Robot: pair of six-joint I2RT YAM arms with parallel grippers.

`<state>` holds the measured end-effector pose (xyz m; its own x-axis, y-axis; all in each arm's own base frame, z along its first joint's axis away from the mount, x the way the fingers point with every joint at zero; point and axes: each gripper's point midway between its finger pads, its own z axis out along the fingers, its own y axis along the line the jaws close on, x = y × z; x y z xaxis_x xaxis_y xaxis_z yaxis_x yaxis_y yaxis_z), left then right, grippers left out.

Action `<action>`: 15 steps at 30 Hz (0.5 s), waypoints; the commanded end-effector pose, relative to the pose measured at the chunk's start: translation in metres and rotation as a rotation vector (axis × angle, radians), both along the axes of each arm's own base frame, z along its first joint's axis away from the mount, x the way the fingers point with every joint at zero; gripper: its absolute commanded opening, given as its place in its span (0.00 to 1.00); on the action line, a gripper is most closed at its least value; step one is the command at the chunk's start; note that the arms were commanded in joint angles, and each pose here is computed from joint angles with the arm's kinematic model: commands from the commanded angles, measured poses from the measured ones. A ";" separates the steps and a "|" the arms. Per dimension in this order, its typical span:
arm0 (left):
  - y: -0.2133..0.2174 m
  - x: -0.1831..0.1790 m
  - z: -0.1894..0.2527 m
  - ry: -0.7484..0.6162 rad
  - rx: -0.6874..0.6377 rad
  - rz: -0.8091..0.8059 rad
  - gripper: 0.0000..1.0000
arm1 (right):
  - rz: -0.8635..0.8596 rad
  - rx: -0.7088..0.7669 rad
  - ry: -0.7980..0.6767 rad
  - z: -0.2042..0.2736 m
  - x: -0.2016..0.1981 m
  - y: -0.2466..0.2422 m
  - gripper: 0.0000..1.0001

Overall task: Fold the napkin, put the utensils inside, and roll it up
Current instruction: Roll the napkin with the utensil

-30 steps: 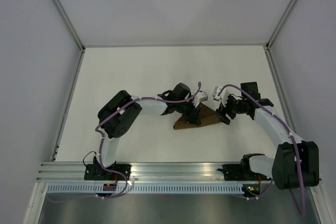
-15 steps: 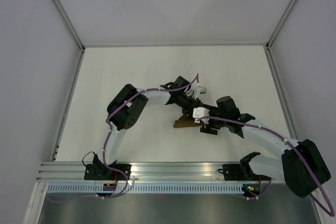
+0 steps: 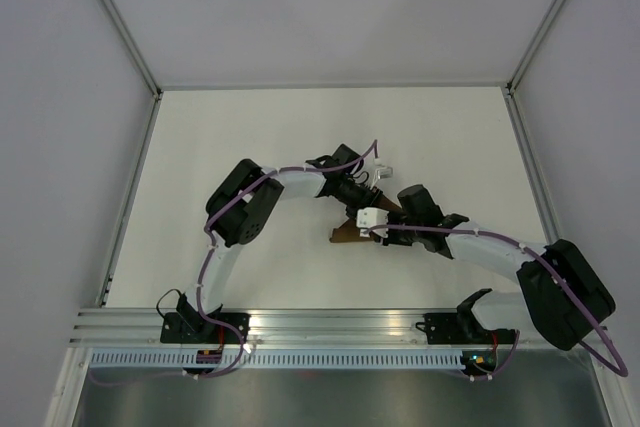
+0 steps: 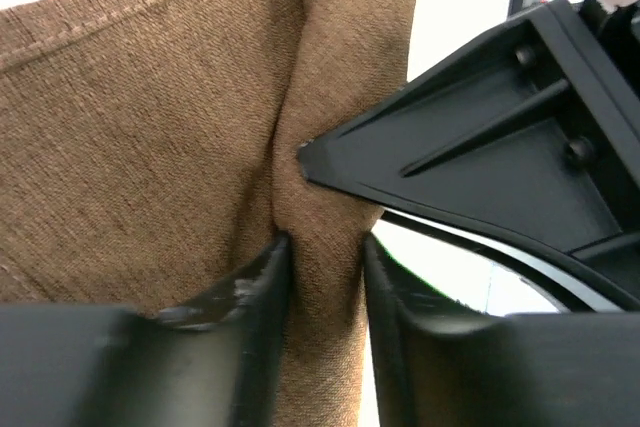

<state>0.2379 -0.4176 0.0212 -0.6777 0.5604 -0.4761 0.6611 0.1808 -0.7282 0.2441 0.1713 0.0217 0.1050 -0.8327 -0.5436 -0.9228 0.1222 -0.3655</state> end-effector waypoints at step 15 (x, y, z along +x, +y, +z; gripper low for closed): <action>0.058 0.070 0.042 -0.234 0.101 0.369 0.59 | 0.132 -0.035 0.378 -0.002 -0.028 0.010 0.20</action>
